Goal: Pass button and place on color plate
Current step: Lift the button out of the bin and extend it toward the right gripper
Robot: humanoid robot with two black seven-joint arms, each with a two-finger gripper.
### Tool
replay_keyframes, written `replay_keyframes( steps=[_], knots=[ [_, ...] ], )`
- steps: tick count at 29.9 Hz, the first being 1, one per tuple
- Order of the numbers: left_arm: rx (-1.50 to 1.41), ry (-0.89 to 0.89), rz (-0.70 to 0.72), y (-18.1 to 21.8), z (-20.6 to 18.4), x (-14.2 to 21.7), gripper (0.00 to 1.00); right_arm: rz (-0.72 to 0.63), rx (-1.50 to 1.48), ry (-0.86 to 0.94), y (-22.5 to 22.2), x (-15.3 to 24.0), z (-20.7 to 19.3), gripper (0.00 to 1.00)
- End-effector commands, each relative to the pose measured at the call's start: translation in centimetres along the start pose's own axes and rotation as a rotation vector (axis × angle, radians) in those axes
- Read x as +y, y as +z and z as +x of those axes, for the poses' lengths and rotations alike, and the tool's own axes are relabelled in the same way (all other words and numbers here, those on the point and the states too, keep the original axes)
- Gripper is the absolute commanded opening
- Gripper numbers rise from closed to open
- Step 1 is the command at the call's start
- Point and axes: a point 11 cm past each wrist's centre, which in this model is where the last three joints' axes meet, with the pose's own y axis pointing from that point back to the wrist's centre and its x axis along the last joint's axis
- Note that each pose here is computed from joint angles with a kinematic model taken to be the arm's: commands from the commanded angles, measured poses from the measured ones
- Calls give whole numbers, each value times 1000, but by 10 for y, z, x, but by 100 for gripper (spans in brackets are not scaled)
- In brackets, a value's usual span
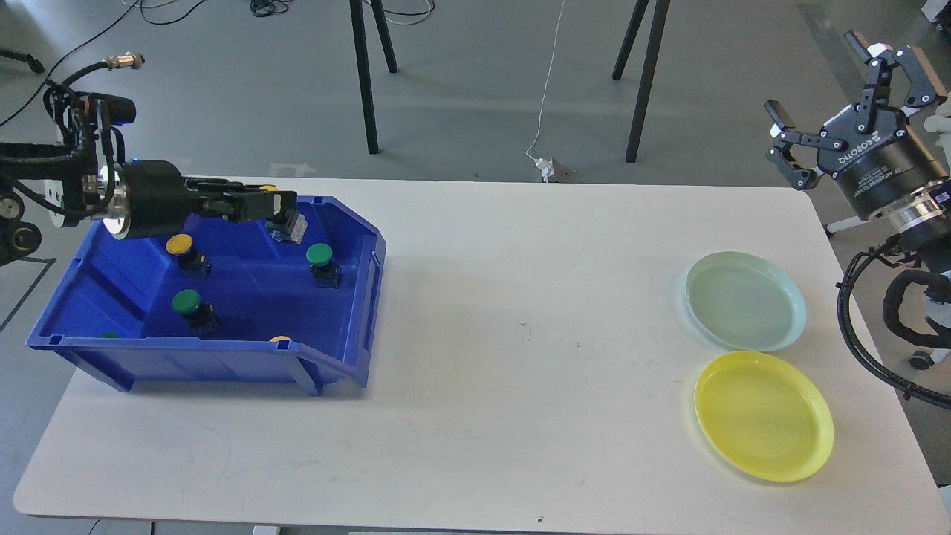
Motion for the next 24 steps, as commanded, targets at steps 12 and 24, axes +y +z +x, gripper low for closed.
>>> replay_keyframes(
  steps=[12,24],
  knots=[
    [656,23,-683,173,-15,-125,8,-196,36,-180,0,68,-55,100],
    [721,34,-697,165,-31,-138,9,-271,83,-465,61,59,-135,100]
  ],
)
